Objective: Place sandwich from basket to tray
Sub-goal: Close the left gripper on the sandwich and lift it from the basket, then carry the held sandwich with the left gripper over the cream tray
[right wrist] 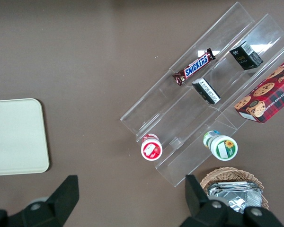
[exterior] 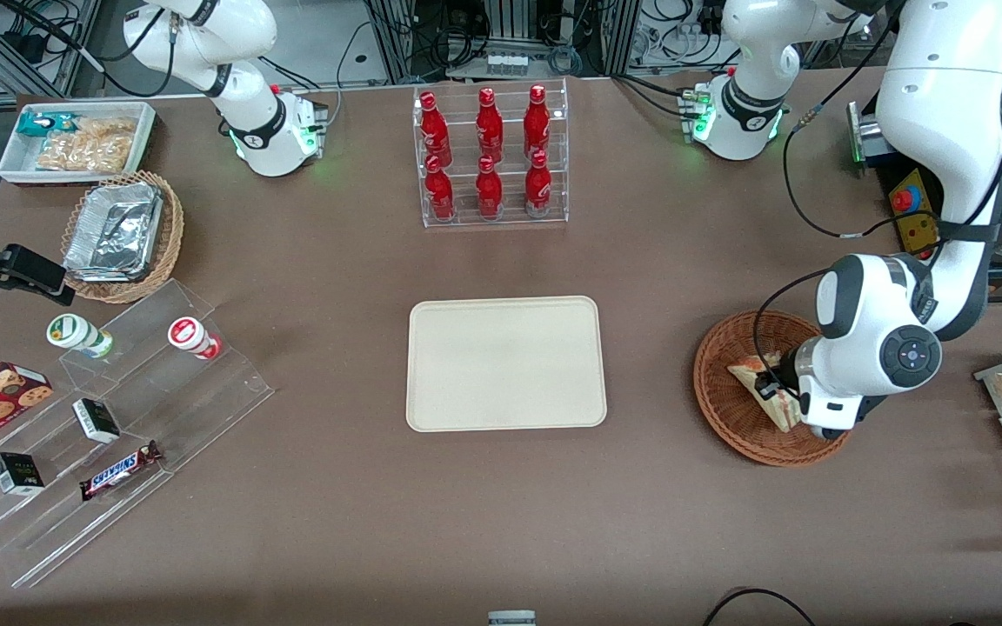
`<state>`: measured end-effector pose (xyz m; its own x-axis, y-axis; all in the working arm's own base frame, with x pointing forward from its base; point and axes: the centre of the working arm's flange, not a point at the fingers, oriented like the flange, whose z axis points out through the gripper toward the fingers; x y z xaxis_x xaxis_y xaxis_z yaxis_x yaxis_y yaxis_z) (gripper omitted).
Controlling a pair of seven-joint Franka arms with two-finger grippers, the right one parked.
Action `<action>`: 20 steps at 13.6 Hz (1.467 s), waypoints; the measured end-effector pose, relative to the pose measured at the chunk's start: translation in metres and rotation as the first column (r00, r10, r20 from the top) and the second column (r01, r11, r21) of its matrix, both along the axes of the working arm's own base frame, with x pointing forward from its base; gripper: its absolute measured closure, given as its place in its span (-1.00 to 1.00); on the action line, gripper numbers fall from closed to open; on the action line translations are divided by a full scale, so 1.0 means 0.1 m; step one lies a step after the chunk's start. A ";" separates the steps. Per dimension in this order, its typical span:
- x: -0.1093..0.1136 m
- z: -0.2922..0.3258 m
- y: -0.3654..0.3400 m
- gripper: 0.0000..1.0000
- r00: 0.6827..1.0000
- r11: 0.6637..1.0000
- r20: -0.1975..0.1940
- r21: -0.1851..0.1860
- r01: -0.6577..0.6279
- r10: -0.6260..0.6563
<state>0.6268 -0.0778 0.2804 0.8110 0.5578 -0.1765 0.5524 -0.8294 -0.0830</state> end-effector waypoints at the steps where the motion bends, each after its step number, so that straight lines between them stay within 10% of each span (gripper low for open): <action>1: 0.00 0.17 -0.22 0.65 0.999 0.999 0.012 -0.006 0.034 -0.034; 5: -0.26 0.71 -1.69 0.71 0.973 0.974 0.069 -0.030 0.225 -0.222; 11: -0.78 0.66 -3.37 0.71 0.988 0.990 0.069 -0.023 0.138 -0.136; 20: -0.88 0.10 -3.88 0.71 0.953 0.956 0.066 0.027 0.293 -0.294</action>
